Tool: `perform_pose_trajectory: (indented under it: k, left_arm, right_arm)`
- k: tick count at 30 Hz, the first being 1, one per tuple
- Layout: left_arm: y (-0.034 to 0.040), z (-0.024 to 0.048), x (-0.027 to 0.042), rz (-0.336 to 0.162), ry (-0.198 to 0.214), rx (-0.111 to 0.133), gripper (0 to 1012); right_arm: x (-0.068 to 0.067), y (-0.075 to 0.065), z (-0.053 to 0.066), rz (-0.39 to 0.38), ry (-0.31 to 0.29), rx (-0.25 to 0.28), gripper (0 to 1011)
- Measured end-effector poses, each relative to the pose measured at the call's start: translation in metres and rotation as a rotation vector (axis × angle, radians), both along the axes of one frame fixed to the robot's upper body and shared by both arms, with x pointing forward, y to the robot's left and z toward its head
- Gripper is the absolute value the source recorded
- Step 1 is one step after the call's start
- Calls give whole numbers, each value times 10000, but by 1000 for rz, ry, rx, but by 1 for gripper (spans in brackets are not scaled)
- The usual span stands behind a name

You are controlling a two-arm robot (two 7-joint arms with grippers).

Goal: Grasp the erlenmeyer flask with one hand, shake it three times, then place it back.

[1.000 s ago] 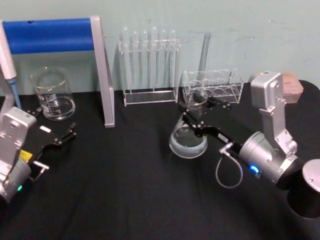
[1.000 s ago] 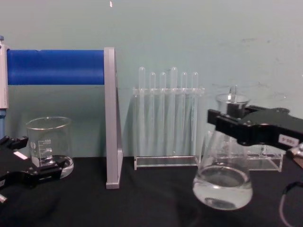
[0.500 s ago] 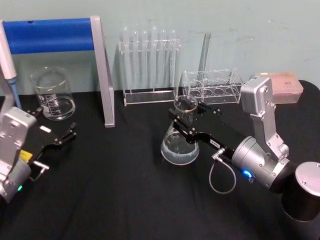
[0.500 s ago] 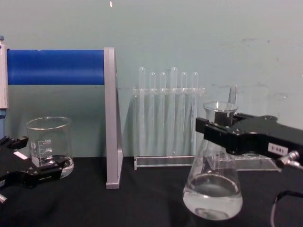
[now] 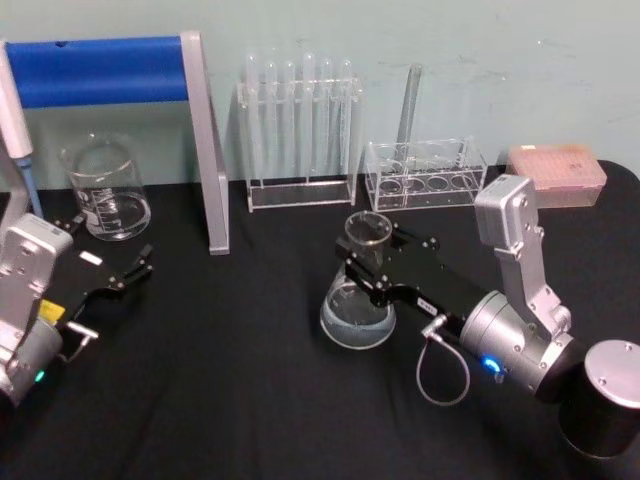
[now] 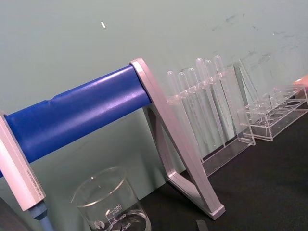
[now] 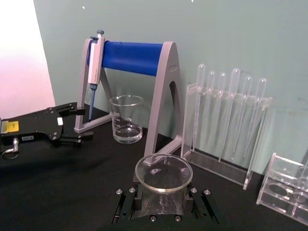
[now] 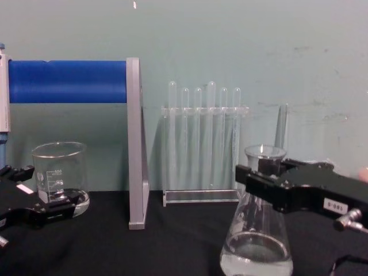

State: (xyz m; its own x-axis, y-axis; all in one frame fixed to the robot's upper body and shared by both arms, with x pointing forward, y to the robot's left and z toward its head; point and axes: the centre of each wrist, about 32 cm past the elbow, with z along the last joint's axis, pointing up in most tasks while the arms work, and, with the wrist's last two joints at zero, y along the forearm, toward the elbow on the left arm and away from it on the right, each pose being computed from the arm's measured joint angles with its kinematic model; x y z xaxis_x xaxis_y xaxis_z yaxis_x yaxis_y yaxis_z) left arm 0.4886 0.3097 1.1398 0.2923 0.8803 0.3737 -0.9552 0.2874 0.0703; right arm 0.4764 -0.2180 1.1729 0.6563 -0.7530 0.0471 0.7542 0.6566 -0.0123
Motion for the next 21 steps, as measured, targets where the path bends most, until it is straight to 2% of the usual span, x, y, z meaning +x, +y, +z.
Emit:
perform_pose_trajectory:
  k: [11,21]
  left_arm:
    - [0,0,0,0,0,0,1001]
    - [0,0,0,0,0,0,1001]
  right_arm:
    - [-12,25,-138,10,34,-3,449]
    - [-29,37,-210,22,45,-7,450]
